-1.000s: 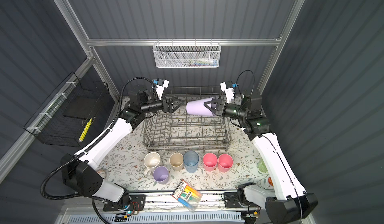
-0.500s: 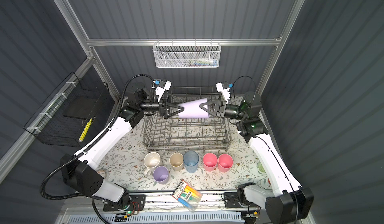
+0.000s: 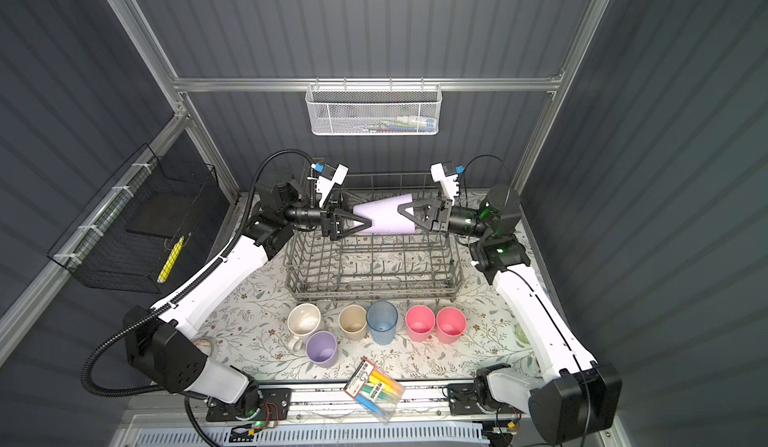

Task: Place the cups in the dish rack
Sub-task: 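Close the left gripper on the lavender cup and open the right gripper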

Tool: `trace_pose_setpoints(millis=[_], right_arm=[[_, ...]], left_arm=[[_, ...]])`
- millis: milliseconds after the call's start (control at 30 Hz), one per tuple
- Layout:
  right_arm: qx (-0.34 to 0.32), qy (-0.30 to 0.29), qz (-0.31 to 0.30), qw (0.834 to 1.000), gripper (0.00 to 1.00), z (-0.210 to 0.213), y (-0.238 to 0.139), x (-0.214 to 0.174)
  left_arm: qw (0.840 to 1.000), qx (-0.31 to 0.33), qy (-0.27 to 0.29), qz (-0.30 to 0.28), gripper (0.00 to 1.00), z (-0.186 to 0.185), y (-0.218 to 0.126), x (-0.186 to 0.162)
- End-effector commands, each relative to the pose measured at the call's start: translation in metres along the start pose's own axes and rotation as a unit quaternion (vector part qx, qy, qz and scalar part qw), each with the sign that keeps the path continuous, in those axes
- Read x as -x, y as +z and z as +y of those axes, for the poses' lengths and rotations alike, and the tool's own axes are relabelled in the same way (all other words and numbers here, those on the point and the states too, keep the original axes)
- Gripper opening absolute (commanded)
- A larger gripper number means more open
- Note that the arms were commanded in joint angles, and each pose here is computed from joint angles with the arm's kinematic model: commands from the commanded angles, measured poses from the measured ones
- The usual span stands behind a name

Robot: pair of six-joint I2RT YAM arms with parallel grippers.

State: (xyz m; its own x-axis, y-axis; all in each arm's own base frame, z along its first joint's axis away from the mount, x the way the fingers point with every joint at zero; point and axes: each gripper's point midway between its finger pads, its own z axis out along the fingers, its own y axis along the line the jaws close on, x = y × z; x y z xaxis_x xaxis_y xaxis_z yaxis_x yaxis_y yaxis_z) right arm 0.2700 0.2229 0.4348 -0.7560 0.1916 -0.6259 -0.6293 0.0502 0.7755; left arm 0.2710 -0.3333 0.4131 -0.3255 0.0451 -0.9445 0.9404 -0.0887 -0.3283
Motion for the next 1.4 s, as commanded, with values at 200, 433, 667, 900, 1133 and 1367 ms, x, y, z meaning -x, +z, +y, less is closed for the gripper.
trace_pose_setpoints(millis=[200, 433, 667, 900, 1133, 1367], right_arm=[[0.010, -0.015, -0.010, 1.000, 0.00, 0.004, 0.005, 0.005], [0.010, -0.013, -0.014, 1.000, 0.00, 0.004, 0.006, 0.004], [0.001, -0.010, -0.016, 1.000, 0.00, -0.001, 0.005, 0.001], [-0.020, -0.009, -0.018, 1.000, 0.15, -0.009, 0.001, -0.001], [-0.059, -0.013, -0.036, 0.998, 0.32, -0.014, -0.015, 0.003], [-0.132, -0.033, -0.087, 0.987, 0.39, -0.019, -0.055, 0.012]], left_arm=[[1.000, -0.023, 0.006, 0.002, 0.73, -0.012, 0.007, -0.004], [1.000, -0.028, 0.000, 0.005, 0.59, -0.015, 0.008, -0.011], [0.999, -0.029, 0.011, -0.010, 0.28, -0.022, 0.005, -0.007], [0.999, -0.018, 0.032, -0.028, 0.09, -0.033, 0.000, 0.006], [0.998, 0.003, 0.046, -0.041, 0.02, -0.035, -0.005, 0.013], [0.997, 0.034, 0.055, -0.039, 0.02, -0.032, -0.008, 0.020]])
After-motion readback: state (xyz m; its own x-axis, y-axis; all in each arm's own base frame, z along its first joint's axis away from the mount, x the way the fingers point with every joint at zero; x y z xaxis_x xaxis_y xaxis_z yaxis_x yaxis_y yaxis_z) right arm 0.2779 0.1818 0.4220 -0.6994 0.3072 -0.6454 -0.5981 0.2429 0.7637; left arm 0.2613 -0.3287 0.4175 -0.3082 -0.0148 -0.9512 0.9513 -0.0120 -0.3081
